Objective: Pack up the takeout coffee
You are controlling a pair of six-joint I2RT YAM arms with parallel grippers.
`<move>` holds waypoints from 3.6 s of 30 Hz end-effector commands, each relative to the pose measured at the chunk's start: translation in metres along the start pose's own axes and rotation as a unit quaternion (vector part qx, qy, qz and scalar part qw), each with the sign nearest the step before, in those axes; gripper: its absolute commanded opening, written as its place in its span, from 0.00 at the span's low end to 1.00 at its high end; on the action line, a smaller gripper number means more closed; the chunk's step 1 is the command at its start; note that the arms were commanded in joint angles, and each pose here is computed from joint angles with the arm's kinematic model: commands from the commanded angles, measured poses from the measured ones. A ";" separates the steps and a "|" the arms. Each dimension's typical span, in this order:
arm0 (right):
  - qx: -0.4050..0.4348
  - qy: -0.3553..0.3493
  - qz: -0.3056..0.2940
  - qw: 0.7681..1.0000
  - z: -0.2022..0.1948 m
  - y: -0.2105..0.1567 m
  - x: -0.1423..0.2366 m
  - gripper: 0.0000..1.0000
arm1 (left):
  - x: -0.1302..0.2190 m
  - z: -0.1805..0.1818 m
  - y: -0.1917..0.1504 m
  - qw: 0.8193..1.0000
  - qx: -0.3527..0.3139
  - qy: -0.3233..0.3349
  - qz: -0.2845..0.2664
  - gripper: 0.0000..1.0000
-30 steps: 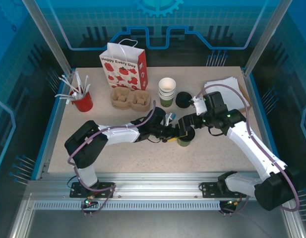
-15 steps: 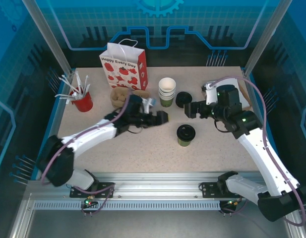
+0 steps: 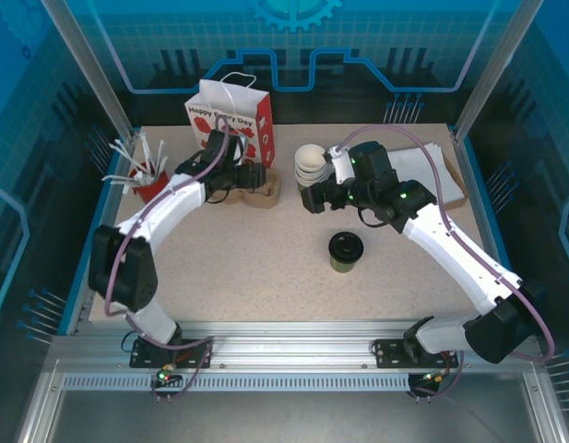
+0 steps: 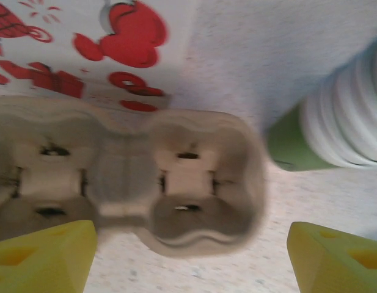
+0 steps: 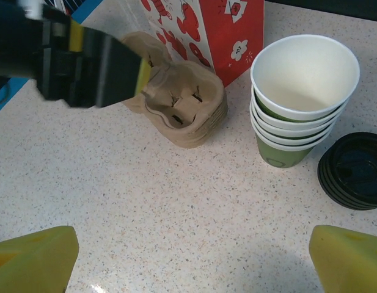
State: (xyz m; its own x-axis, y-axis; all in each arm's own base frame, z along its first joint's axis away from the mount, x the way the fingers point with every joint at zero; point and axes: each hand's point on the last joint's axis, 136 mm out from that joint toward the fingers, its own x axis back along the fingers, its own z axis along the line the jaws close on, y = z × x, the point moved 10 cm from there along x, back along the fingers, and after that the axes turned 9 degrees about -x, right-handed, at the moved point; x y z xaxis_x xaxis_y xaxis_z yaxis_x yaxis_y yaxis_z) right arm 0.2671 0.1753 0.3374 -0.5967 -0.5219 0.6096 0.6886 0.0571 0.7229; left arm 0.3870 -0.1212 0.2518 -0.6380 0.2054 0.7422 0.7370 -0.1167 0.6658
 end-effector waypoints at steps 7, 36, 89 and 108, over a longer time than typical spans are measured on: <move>0.009 -0.011 -0.014 1.000 -0.005 -0.001 0.007 0.99 | -0.037 0.018 0.006 0.994 -0.053 0.045 0.088 0.70; -0.002 -0.010 -0.005 1.000 -0.009 -0.008 0.003 0.99 | -0.067 0.018 0.000 0.989 -0.045 0.032 0.133 0.46; -0.007 -0.027 0.005 1.000 -0.028 -0.023 0.029 0.98 | 0.020 -0.131 -0.175 0.986 -0.038 -0.029 0.158 0.58; 0.140 0.191 0.237 0.942 0.075 -0.159 -0.015 0.89 | 0.023 -0.020 -0.130 0.972 0.165 -0.142 0.089 0.70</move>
State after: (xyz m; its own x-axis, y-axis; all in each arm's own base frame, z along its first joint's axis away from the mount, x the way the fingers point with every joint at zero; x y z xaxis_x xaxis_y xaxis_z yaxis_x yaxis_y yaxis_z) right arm 0.1546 0.2185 0.2676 -0.1737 -0.6578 0.7329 0.6756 0.4619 0.5746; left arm 0.2597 -0.1124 0.1911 -0.4691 0.3439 0.8134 0.8814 0.1246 0.4556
